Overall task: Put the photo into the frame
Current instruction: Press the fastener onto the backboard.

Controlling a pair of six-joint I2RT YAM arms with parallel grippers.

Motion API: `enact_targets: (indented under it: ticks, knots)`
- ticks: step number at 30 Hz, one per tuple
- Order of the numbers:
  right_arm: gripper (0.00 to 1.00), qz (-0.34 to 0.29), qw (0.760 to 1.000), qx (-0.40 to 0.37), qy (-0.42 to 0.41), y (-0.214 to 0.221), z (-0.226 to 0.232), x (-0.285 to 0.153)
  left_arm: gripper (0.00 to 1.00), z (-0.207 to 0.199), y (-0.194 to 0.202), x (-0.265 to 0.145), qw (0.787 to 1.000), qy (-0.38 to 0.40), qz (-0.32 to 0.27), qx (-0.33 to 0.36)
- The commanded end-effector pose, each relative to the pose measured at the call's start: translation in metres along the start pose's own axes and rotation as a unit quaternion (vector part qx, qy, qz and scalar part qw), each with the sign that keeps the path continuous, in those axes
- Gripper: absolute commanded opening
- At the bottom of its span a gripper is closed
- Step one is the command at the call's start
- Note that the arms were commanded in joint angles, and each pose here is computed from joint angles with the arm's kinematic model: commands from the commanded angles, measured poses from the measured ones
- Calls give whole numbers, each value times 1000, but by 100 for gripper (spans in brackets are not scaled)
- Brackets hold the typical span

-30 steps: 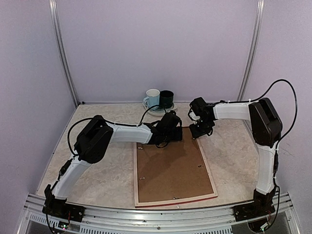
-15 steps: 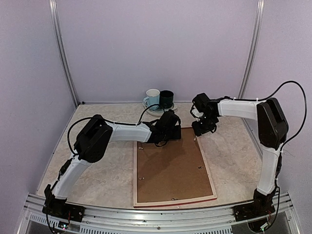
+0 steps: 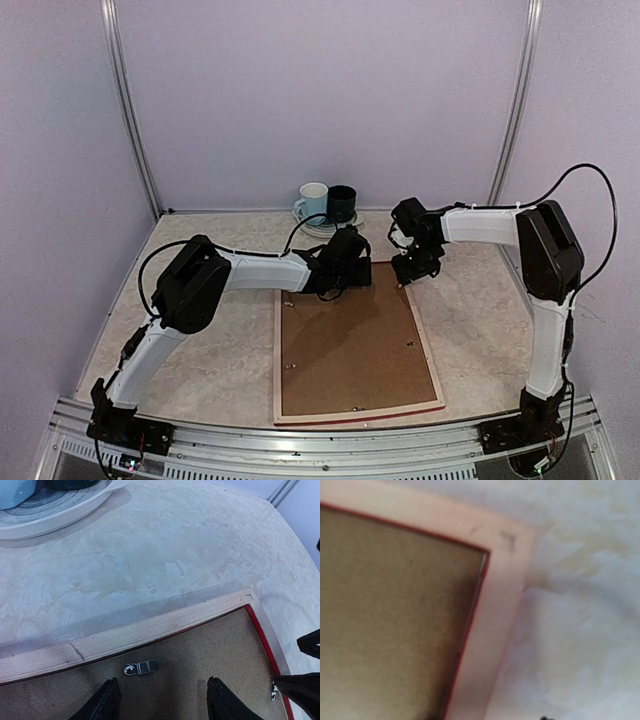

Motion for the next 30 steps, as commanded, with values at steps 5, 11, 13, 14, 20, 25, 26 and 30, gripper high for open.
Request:
enact_targets:
  ticks: [5,11,13,14,20,25,26,30]
  knots:
    - [50,45,999,-4,-11,25,8,25,59,27,31,13,998,-39,50,17]
    - [50,50,999,-3,-4,26,6,19,59,28,32,13,998,-40,51,15]
    - [50,44,999,0,-5,22,5,16,59,28,32,13,998,-41,50,14]
    - [50,41,999,1,-6,20,5,15,59,28,32,13,998,-41,50,13]
    - [49,65,998,5,12,21,2,24,59,34,35,15,997,-52,51,10]
    - [46,93,995,-10,23,43,2,27,59,38,35,16,997,-61,50,5]
    - [45,96,995,-13,24,45,2,27,59,39,34,16,997,-63,49,5]
    - [42,102,994,-21,21,50,3,26,59,42,34,17,996,-69,49,5]
Point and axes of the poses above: each gripper's point midway between its finger pads, its own x axis out along the fingers, its own z axis along the line the jaws close on, y = z × x, the point moved 6 cm from there along -x, back along the fingers, and after that the axes turned 11 degrees about -x, right-handed, at the moved point
